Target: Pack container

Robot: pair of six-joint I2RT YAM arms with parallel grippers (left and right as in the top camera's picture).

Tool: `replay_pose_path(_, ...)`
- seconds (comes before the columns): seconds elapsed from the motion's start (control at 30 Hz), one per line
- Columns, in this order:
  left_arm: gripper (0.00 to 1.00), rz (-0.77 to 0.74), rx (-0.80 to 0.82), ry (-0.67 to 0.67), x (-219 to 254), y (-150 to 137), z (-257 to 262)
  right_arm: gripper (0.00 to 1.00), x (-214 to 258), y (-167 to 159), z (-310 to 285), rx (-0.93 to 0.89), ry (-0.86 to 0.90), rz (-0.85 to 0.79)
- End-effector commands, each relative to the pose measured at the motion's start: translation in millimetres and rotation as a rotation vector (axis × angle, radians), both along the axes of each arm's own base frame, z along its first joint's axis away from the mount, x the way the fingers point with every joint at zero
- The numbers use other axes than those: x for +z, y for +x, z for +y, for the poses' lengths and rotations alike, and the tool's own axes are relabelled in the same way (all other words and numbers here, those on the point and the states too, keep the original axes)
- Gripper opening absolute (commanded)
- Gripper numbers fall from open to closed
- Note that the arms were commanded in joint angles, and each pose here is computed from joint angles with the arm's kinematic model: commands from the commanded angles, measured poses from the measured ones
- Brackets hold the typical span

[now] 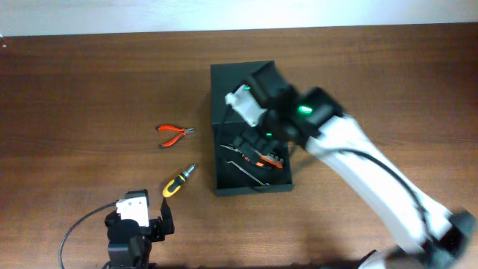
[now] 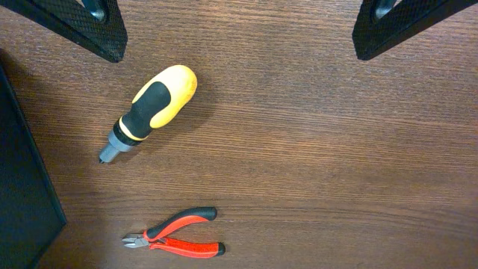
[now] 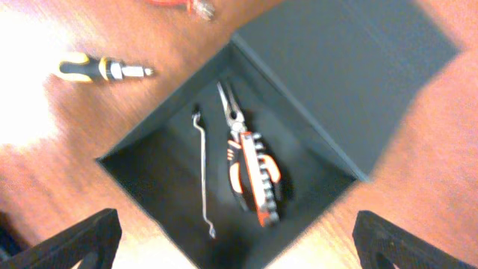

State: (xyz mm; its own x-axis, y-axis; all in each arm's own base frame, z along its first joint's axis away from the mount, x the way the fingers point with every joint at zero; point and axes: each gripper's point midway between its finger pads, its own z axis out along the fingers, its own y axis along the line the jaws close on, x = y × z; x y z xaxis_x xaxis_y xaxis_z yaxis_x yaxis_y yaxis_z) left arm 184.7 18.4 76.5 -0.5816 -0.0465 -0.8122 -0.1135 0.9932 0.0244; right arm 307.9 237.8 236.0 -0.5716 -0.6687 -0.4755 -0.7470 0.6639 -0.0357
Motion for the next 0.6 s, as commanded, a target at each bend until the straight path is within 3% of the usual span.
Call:
replay_pose_path(0.0, 0.99, -0.002, -0.009, 0.009, -1, 0, 0, 0.99, 36, 1, -32, -0.102, 0.057, -0.062)
replay_pose_path(0.23, 0.99, -0.002, -0.009, 0.009, -1, 0, 0, 0.99, 61, -21, -115, -0.306, 0.112, -0.152)
replay_pose_path(0.57, 0.99, -0.002, -0.009, 0.009, -1, 0, 0, 0.99, 21, -95, -167, -0.518, 0.268, -0.253)
